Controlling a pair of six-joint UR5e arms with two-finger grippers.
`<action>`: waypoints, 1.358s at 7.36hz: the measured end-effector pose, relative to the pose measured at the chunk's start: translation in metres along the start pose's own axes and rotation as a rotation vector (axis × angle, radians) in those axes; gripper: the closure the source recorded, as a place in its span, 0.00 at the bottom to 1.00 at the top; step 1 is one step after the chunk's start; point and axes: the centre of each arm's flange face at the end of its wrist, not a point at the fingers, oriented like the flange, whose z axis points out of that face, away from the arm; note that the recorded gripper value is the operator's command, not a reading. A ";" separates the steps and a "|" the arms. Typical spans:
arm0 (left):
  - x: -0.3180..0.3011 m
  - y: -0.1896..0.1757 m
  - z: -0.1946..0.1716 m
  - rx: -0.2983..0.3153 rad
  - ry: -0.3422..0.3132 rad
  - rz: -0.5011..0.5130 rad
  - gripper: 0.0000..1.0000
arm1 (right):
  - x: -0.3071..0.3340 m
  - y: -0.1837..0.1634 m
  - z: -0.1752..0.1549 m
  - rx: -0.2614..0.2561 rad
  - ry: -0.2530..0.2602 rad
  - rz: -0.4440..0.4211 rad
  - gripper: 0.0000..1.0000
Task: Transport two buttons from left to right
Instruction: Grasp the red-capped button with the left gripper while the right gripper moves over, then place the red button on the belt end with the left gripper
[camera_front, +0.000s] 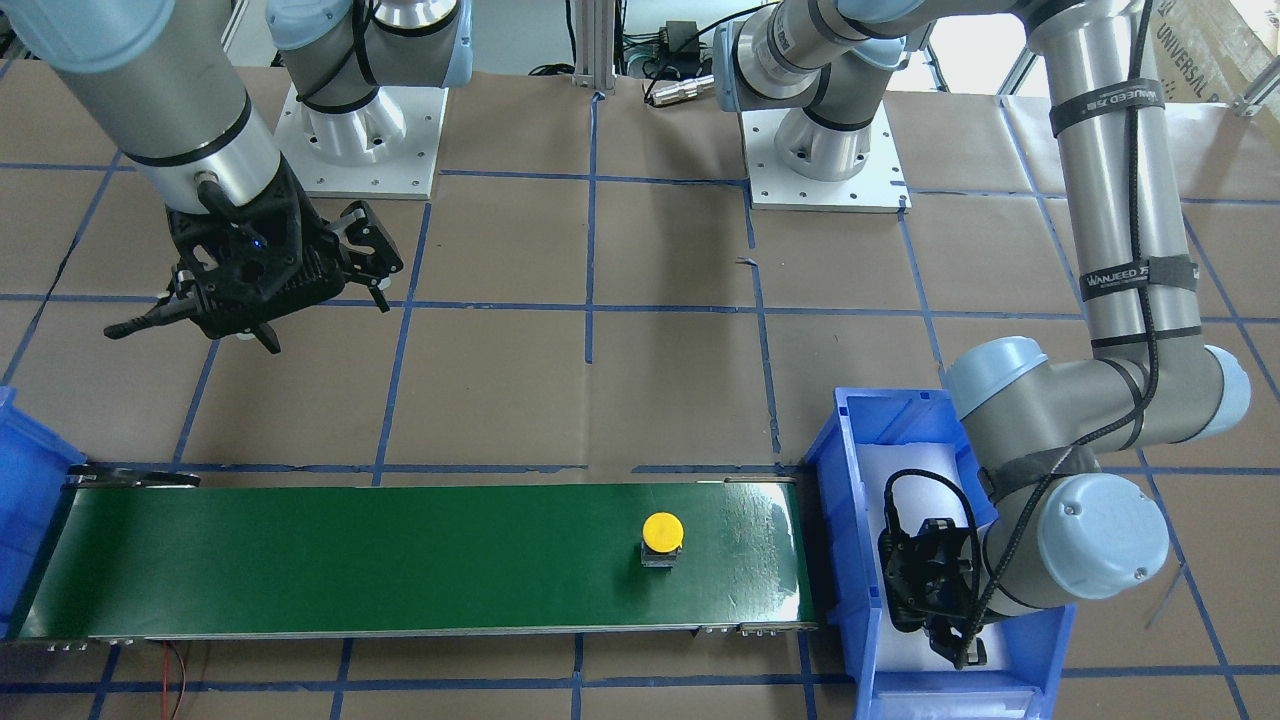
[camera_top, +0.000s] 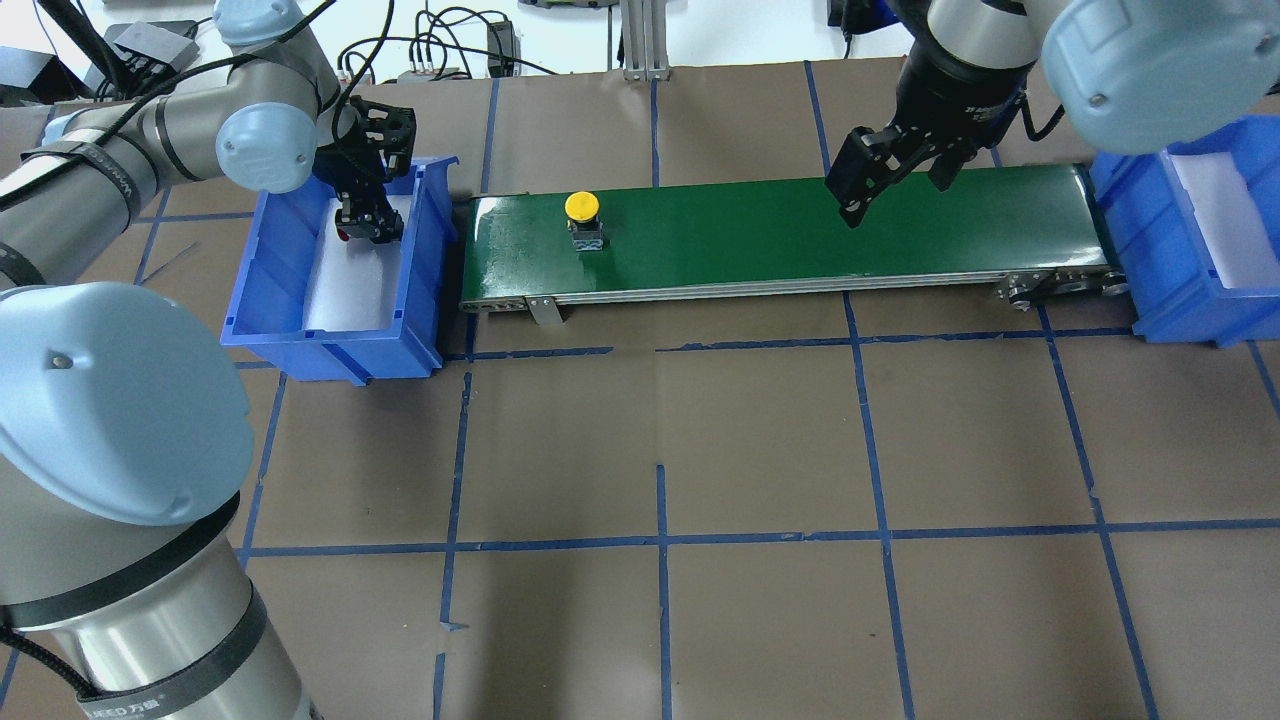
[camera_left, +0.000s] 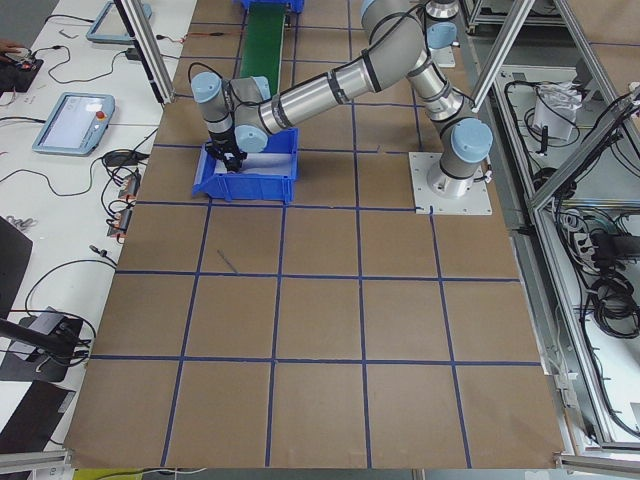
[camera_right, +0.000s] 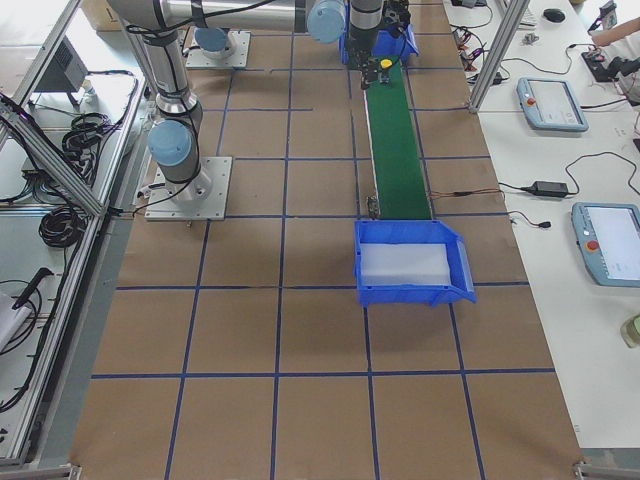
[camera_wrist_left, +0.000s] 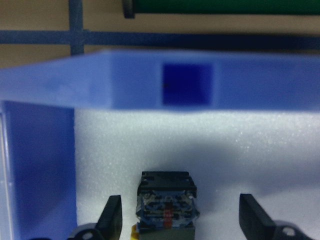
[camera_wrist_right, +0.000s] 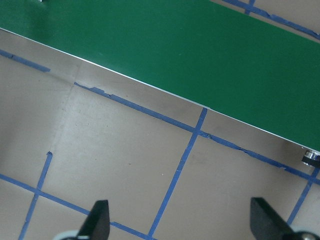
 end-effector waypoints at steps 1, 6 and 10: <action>0.002 -0.004 -0.016 0.003 -0.020 0.003 0.86 | 0.004 -0.009 0.013 0.000 -0.001 -0.075 0.00; 0.088 -0.059 -0.176 0.068 -0.046 -0.061 0.85 | 0.007 -0.052 0.065 0.038 0.015 -0.533 0.00; 0.081 -0.112 -0.136 0.080 -0.018 -0.039 0.84 | 0.016 -0.066 0.088 0.069 0.007 -0.643 0.00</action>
